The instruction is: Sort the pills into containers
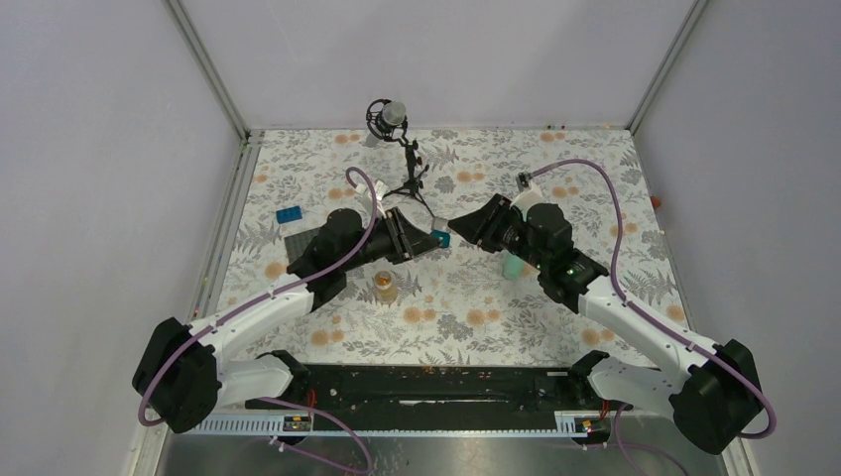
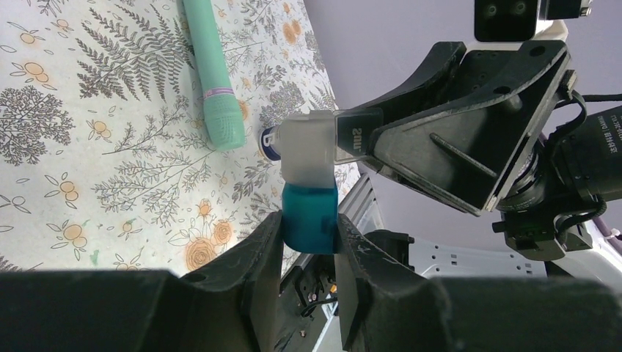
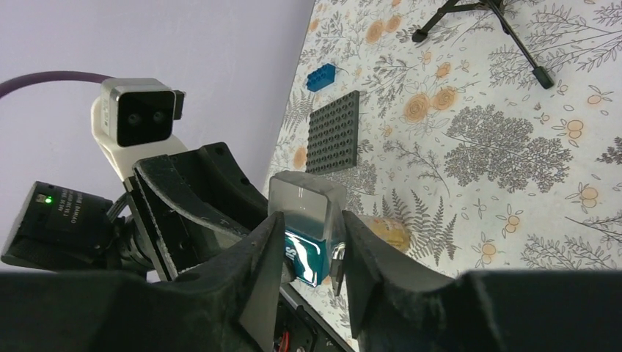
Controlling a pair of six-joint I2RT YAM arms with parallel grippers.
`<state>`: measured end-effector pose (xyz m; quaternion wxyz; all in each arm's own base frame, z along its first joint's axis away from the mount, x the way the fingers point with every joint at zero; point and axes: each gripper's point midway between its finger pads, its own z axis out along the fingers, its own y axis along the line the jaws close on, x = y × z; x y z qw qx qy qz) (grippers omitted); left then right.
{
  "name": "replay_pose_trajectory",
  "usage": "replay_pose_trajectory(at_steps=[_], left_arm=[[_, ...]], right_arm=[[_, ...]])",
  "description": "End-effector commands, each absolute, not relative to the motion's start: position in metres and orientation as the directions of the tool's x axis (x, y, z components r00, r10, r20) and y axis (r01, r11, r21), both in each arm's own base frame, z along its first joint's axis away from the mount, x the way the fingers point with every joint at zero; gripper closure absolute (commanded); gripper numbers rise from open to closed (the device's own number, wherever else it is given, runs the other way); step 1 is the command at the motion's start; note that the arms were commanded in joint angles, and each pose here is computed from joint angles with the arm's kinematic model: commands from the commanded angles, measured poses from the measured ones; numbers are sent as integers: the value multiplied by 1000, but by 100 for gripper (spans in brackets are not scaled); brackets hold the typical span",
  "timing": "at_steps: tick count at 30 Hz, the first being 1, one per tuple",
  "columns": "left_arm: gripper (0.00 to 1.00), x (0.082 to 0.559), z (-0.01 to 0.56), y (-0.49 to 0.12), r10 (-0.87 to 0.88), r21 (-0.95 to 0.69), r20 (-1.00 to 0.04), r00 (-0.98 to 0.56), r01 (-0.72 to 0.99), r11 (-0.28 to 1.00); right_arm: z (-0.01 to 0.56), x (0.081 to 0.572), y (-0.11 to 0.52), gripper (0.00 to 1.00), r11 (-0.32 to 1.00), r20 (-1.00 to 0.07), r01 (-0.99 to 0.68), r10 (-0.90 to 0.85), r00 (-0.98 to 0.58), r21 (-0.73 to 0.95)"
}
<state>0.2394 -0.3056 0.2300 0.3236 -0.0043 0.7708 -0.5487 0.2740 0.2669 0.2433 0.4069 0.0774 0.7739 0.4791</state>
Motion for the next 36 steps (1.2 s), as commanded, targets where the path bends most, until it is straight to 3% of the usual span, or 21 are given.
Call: replay_pose_trajectory(at_steps=[1, 3, 9, 12, 14, 17, 20, 24, 26, 36], left_arm=[[100, 235, 252, -304, -382, -849, -520, -764, 411, 334], [100, 235, 251, -304, -382, -850, -518, -765, 410, 331], [100, 233, 251, -303, -382, -854, -512, -769, 408, 323], [92, 232, 251, -303, -382, -854, -512, -769, 410, 321], [75, 233, 249, -302, -381, -852, -514, -769, 407, 328], [40, 234, 243, -301, -374, -847, -518, -769, 399, 352], [21, 237, 233, -297, -361, -827, -538, -762, 394, 400], [11, 244, 220, -285, -354, -782, -578, -735, 376, 497], [2, 246, 219, -275, -368, -759, -603, -708, 367, 538], [1, 256, 231, -207, -401, -596, -743, -536, 257, 761]], right_arm=[[259, 276, 268, 62, 473, -541, -297, 552, -634, 830], [257, 276, 268, 68, 471, -539, -294, 558, -631, 832], [253, 276, 269, 100, 491, -537, -277, 535, -652, 826], [248, 274, 268, 100, 503, -535, -265, 527, -661, 823], [247, 272, 267, 100, 504, -533, -262, 525, -664, 823], [243, 268, 262, 100, 529, -538, -249, 509, -672, 811], [235, 261, 256, 100, 578, -554, -236, 469, -687, 781], [208, 251, 246, 100, 653, -570, -219, 391, -723, 725], [188, 245, 243, 100, 687, -569, -219, 335, -751, 693], [100, 234, 258, 100, 725, -505, -293, 88, -859, 623]])
